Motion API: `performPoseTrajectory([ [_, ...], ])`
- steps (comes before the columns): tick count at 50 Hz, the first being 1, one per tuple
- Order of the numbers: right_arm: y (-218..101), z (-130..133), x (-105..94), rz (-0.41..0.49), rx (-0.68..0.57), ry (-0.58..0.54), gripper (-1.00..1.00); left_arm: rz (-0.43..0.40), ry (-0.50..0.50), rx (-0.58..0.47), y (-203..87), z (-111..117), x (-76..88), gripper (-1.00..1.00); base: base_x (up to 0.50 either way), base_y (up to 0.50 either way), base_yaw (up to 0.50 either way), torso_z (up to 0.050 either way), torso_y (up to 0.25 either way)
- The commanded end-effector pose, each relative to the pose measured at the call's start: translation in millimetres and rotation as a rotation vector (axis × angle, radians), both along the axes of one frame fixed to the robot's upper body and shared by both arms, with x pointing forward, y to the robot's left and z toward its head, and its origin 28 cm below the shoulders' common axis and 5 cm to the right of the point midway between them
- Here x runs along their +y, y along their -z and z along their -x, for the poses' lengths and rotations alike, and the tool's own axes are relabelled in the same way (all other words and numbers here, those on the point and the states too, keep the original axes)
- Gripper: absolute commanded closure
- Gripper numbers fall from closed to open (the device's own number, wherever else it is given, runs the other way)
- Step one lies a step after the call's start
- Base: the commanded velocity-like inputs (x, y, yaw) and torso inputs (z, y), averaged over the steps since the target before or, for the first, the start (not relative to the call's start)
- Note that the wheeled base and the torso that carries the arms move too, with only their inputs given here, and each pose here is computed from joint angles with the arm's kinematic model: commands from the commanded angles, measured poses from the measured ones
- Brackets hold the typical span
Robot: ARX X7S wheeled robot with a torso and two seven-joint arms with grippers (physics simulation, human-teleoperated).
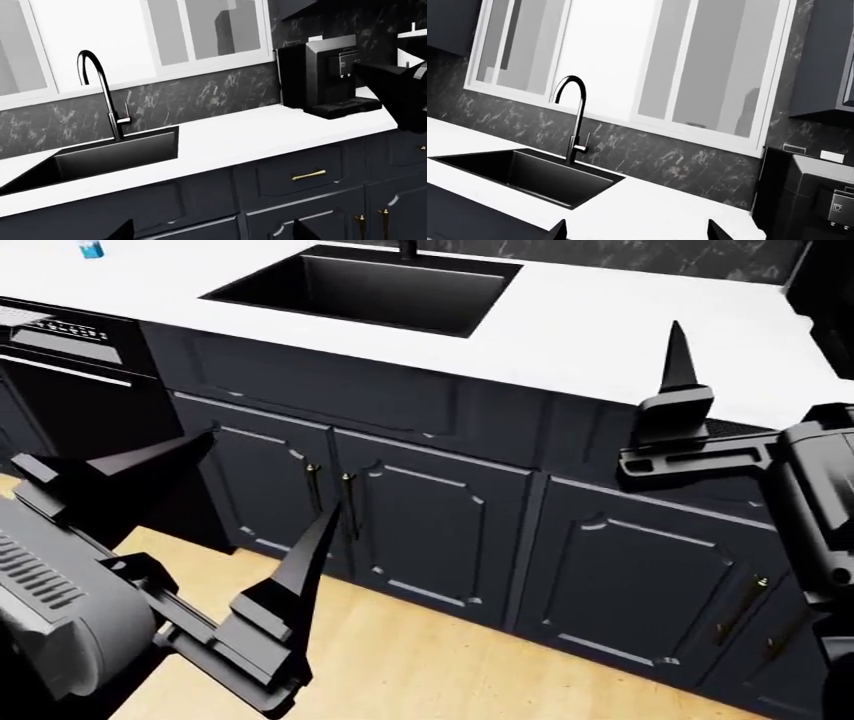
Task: Move the drinks to the dining counter.
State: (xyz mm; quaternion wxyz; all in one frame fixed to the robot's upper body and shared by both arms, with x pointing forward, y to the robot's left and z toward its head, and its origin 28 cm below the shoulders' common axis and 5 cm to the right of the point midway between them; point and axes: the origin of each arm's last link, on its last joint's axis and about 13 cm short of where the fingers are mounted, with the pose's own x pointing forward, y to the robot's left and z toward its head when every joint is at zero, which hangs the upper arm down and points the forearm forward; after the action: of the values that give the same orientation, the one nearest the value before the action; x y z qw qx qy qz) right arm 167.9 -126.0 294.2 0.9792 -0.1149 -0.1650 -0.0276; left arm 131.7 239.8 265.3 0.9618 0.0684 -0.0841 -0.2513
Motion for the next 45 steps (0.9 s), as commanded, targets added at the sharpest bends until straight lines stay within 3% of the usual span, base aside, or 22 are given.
performPoseTrajectory([
  [1,0.9,-1.5,0.7,0.016,0.023,0.013,-1.0,0.003,0.0,0.002,1.0,0.1,0.0,-1.0,-0.18,0.47,0.0,0.0,0.0],
  [16,-0.5,-2.1,2.3,0.036,0.01,-0.005,-1.0,0.002,0.003,0.001,0.2,-1.3,0.3,-1.0,0.03,0.54,0.0,0.0,0.0],
  [45,2.8,-2.0,1.7,0.031,0.036,0.006,-1.0,0.0,-0.001,0.003,1.5,0.3,0.1,-1.0,0.17,0.59,0.0,0.0,0.001],
])
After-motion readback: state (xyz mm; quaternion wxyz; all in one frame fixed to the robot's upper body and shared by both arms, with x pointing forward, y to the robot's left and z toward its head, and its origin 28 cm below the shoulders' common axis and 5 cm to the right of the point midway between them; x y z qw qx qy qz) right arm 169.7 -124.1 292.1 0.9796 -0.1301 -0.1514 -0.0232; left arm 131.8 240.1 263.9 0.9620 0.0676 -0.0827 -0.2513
